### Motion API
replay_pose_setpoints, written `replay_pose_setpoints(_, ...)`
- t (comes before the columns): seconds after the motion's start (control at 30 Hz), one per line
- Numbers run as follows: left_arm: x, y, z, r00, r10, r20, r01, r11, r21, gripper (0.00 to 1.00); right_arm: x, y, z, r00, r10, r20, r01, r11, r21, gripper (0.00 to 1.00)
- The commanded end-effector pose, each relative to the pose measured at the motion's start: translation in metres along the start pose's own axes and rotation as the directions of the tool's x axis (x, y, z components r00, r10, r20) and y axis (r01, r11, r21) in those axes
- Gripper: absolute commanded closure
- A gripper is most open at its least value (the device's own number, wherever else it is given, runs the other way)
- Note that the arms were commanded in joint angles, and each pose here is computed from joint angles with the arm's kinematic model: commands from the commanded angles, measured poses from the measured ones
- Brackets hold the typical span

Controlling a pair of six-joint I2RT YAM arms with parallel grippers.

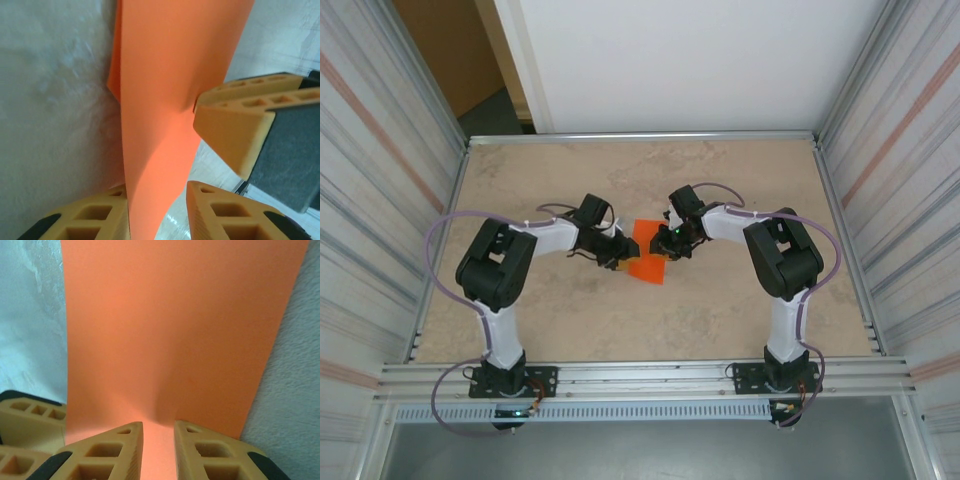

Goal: Fold a paper plane with a square sheet of paper (pick it up from the middle)
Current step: Third fold the triangle at the center of the table.

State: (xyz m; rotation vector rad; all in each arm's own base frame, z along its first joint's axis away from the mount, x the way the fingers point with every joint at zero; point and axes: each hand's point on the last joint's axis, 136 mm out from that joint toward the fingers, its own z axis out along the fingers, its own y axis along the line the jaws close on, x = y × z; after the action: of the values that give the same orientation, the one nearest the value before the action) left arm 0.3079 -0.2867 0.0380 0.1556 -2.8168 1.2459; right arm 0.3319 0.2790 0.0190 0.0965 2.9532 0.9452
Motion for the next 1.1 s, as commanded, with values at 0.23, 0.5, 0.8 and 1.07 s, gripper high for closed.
replay_pose_setpoints(0.23, -0.017, -0.008, -0.001, 1.000, -0.004, -0.024, 0.005, 0.999, 0.045, 0.75, 0.010, -0.030, 0.009, 0.998, 0.050, -0.033, -0.048, 0.996, 0.074, 0.78)
replay_pose_setpoints(0.5, -0.016, -0.005, 0.001, 0.999, -0.011, -0.039, 0.013, 0.999, 0.036, 0.85, 0.007, -0.023, 0.005, 0.999, 0.041, -0.016, -0.040, 0.998, 0.050, 0.75)
replay_pose_setpoints(0.8, -0.017, -0.009, -0.004, 1.000, -0.011, -0.026, 0.012, 0.999, 0.029, 1.00, -0.019, 0.009, -0.042, 0.984, -0.087, 0.156, 0.086, 0.996, 0.012, 0.56)
replay_pose_setpoints(1.07, -0.019, -0.015, -0.012, 1.000, -0.023, 0.003, 0.023, 0.999, 0.027, 1.00, 0.002, 0.017, -0.085, 0.874, -0.369, 0.316, 0.345, 0.929, 0.130, 0.33)
